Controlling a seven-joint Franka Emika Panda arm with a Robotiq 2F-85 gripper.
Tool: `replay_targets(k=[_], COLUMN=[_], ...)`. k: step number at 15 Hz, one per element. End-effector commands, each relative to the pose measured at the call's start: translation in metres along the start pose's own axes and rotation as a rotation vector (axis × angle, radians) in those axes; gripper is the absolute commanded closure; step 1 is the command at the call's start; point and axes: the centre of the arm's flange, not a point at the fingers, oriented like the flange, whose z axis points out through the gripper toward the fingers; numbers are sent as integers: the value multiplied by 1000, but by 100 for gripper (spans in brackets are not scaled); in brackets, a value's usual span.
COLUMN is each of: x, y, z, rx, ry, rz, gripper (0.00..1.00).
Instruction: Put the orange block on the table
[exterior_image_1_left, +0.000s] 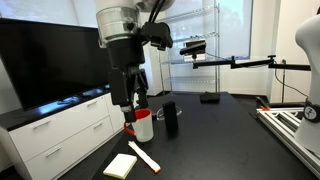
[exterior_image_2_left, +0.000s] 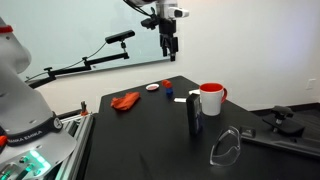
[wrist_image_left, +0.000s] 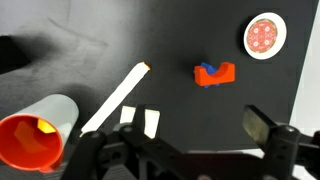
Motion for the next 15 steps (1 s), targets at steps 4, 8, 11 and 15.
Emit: replay_targets(k=[4,8,11,15], x=[7,2,0,-1], y=[-27,-34,-34,-28], z=[20,33,41,50], rx=[-41,-33,-36,-50], ry=[31,3,-13,-17], rz=[-88,-94,-94,-102], gripper=[0,0,0,0])
